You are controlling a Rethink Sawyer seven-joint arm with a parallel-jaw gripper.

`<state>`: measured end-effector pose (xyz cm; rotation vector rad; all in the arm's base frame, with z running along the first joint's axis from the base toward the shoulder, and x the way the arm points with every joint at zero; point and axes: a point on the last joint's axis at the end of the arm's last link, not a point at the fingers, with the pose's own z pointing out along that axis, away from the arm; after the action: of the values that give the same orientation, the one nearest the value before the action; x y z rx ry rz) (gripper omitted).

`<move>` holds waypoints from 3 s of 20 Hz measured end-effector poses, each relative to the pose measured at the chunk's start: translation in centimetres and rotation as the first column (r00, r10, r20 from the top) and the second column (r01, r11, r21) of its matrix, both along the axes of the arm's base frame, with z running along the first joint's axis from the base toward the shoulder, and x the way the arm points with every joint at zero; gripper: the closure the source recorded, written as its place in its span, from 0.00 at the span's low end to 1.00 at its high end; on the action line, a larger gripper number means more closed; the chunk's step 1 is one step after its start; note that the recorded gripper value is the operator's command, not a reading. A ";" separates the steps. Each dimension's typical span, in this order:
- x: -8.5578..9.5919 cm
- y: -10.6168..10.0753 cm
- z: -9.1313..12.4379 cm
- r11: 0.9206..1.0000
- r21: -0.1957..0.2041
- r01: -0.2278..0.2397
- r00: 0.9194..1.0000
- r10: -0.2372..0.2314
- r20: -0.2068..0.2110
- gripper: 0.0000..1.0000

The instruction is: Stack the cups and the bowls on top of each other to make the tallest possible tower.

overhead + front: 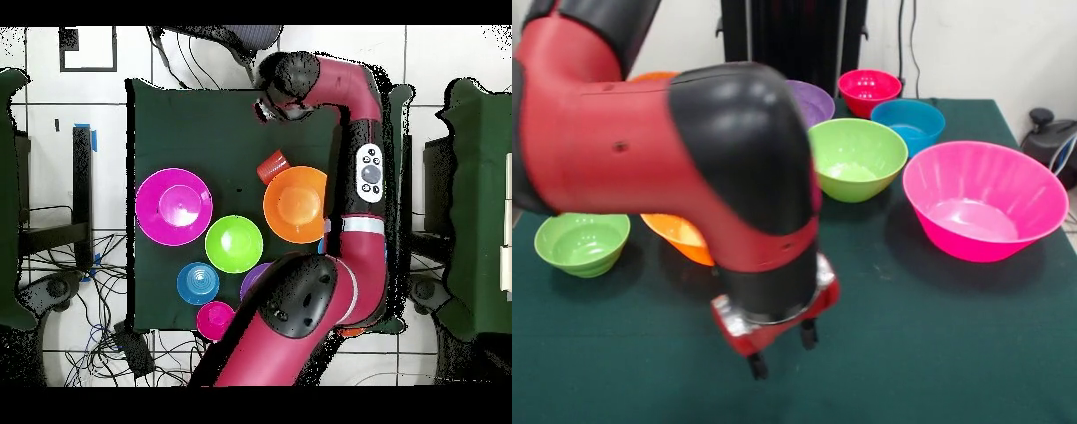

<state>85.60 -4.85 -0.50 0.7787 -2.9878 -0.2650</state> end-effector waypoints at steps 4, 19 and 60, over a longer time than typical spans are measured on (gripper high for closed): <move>-0.1 -2.8 0.0 0.999 0.033 0.029 0.996 -0.026 -0.087 0.00; -2.9 -11.1 -1.2 0.993 0.114 -0.005 0.905 0.053 -0.422 0.00; -3.9 -7.3 -2.4 0.947 0.297 -0.119 0.906 0.225 -0.358 0.00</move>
<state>81.67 -12.11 -2.93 0.8870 -2.5196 -0.7357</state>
